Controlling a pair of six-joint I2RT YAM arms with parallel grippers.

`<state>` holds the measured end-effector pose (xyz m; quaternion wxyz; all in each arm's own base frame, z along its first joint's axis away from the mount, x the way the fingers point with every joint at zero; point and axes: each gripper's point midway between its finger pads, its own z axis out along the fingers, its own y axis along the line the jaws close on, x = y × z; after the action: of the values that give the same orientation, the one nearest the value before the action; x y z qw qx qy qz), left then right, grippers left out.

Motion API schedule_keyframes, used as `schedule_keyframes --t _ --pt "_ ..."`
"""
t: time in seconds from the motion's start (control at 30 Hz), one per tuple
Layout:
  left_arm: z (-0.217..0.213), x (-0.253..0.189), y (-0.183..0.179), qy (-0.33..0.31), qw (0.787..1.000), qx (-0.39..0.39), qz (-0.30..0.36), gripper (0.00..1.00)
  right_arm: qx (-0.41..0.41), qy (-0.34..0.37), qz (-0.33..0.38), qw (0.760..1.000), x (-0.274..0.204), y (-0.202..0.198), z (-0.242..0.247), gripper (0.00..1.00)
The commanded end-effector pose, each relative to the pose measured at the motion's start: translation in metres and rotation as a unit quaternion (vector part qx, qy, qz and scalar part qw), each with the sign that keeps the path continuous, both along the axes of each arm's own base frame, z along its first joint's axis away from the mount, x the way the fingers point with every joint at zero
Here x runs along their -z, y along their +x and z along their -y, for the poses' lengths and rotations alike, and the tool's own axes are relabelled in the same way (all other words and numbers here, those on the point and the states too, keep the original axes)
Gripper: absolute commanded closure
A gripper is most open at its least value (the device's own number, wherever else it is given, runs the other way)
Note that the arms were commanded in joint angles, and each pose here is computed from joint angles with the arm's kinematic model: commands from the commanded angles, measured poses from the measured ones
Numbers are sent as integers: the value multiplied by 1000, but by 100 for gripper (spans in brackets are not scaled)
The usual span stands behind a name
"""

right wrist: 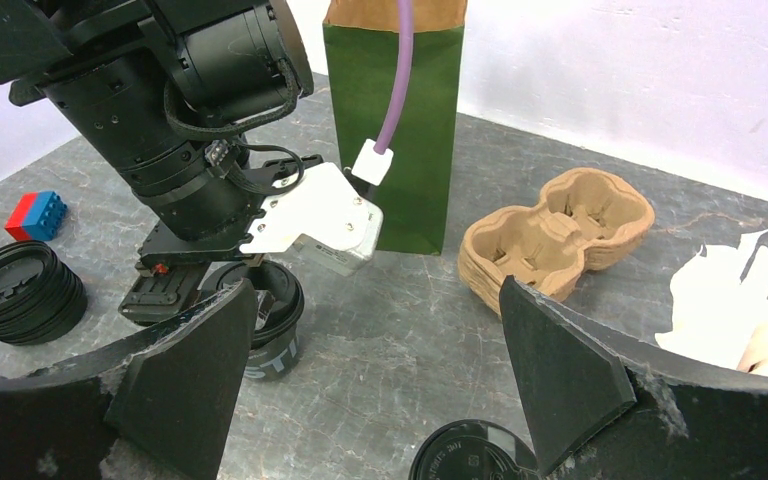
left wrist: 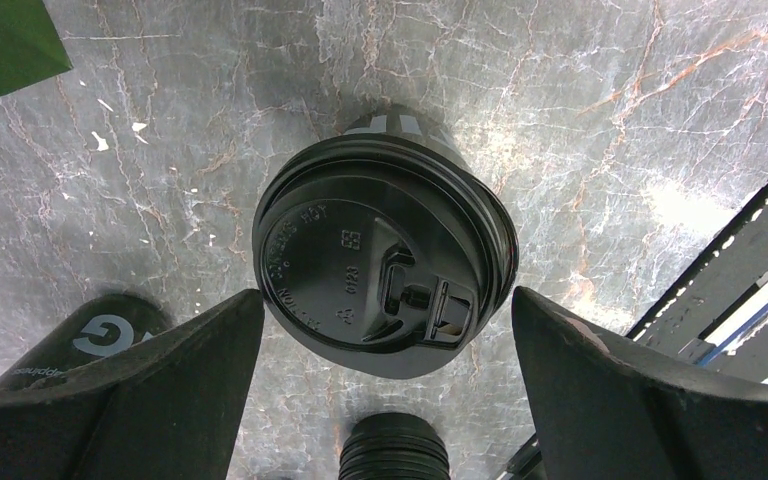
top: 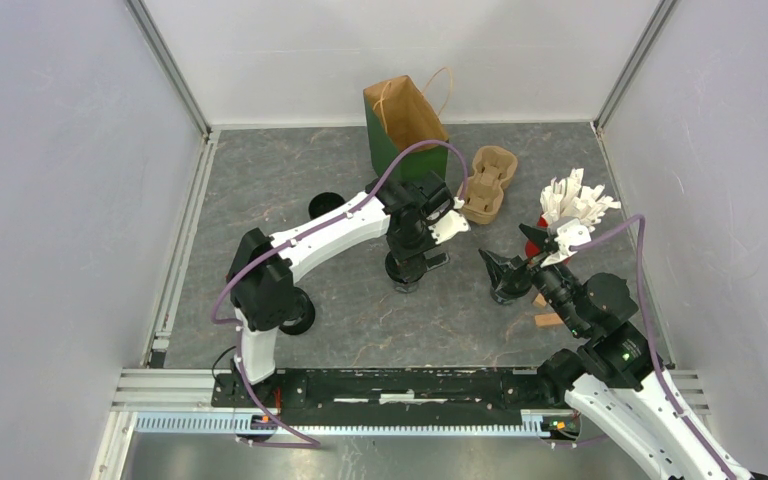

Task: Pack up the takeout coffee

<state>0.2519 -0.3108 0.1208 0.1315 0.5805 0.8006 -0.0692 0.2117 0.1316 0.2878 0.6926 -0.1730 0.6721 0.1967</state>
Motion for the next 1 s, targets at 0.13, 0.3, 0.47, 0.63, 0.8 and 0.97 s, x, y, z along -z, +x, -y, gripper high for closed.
schedule_keyframes --t 0.13,0.3,0.47,0.63,0.8,0.97 --pt "9 -16 2 -26 1000 11 2 0 -1 9 22 1000 -11 0 0 2" --pt "9 -20 -1 -34 999 13 0 0 -5 8 18 1000 -8 0 -2 2" --pt "6 -28 -3 -41 999 11 5 0 -10 10 13 1000 -6 1 -5 2" --pt "3 -45 -1 -55 998 -1 25 0 -19 19 -5 1000 6 1 -11 2" --pt "6 -68 3 -87 995 -14 55 0 -14 35 -27 999 15 3 -12 2" --pt "1 -104 25 -132 978 -78 142 0 -25 72 -47 996 27 4 -22 2"
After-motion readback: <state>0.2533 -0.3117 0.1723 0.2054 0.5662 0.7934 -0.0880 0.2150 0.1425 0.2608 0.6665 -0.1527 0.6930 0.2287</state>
